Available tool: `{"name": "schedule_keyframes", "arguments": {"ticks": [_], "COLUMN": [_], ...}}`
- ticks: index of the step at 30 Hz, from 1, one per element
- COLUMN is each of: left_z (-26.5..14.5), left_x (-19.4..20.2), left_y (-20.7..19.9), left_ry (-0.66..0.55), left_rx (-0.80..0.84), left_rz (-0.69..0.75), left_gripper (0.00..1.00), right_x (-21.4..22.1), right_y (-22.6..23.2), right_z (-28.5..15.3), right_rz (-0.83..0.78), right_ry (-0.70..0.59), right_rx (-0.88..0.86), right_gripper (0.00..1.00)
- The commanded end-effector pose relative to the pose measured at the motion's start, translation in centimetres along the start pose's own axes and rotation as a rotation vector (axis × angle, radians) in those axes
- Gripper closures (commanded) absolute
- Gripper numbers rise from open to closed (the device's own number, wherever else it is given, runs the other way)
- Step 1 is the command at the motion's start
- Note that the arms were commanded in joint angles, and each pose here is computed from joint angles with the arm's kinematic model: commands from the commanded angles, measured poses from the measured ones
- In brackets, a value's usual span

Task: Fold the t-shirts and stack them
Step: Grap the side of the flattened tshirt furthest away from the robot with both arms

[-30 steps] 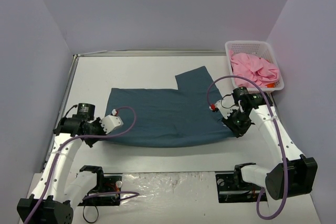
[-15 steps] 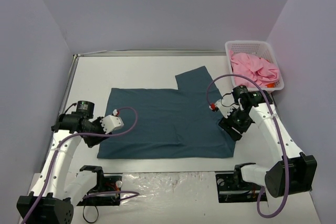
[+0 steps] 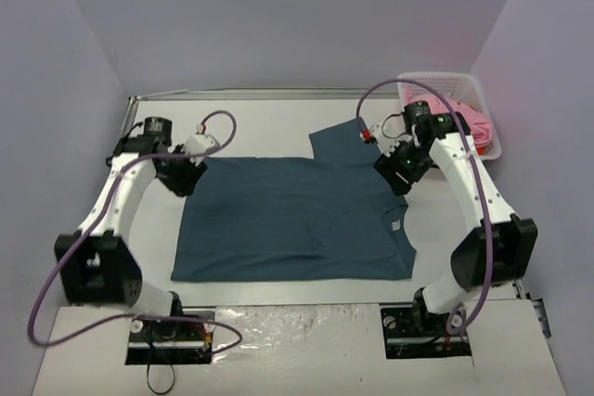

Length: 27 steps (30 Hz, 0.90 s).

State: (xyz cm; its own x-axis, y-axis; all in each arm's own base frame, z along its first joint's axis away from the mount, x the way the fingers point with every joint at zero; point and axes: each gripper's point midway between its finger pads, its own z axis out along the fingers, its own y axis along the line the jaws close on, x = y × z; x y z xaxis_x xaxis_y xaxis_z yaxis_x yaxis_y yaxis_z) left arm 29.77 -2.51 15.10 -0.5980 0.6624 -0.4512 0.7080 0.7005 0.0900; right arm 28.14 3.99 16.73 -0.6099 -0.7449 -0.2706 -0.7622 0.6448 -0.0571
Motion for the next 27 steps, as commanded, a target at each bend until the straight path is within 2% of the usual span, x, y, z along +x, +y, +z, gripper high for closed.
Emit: {"name": "schedule_keyframes", "arguments": {"ticks": [1,2,4,6,7,12,17,27], "left_z": [1.4,3.3,3.1,5.0,4.9,8.7,11.6,14.3], "left_x": [-4.6,-4.6,-7.1,-7.0,-7.9,-7.0,-6.4,-6.0], "left_y": [4.0,4.7,6.4,8.1,9.5,13.3,14.7,16.0], "left_ry": [-0.154,-0.139,-0.226,-0.236,-0.257,-0.227,-0.188,-0.181], "left_rx": [0.032,0.09,0.148,0.206,0.188,0.162,0.18,0.186], "left_rz": [-0.218,-0.267,-0.316,-0.394,-0.4,-0.482,-0.506,-0.53], "left_gripper": [0.64,0.64,0.63,0.63,0.63,0.63,0.63,0.63], "right_x": [-3.8,-4.4,-5.7,-6.9,-7.1,-8.5,-8.8,-7.4], "right_y": [-0.8,-1.1,-1.8,-2.5,-2.7,-3.6,-3.9,-2.8], "right_z": [2.0,2.4,3.9,5.3,5.8,8.3,9.8,12.0], "right_rz": [0.022,0.023,0.033,0.042,0.045,0.064,0.074,0.086], "right_ry": [-0.076,-0.083,-0.079,-0.08,-0.078,-0.066,-0.046,0.007], "right_rx": [-0.098,-0.112,-0.154,-0.185,-0.197,-0.242,-0.273,-0.338], "right_gripper": [0.49,0.5,0.5,0.5,0.5,0.5,0.51,0.52]}}
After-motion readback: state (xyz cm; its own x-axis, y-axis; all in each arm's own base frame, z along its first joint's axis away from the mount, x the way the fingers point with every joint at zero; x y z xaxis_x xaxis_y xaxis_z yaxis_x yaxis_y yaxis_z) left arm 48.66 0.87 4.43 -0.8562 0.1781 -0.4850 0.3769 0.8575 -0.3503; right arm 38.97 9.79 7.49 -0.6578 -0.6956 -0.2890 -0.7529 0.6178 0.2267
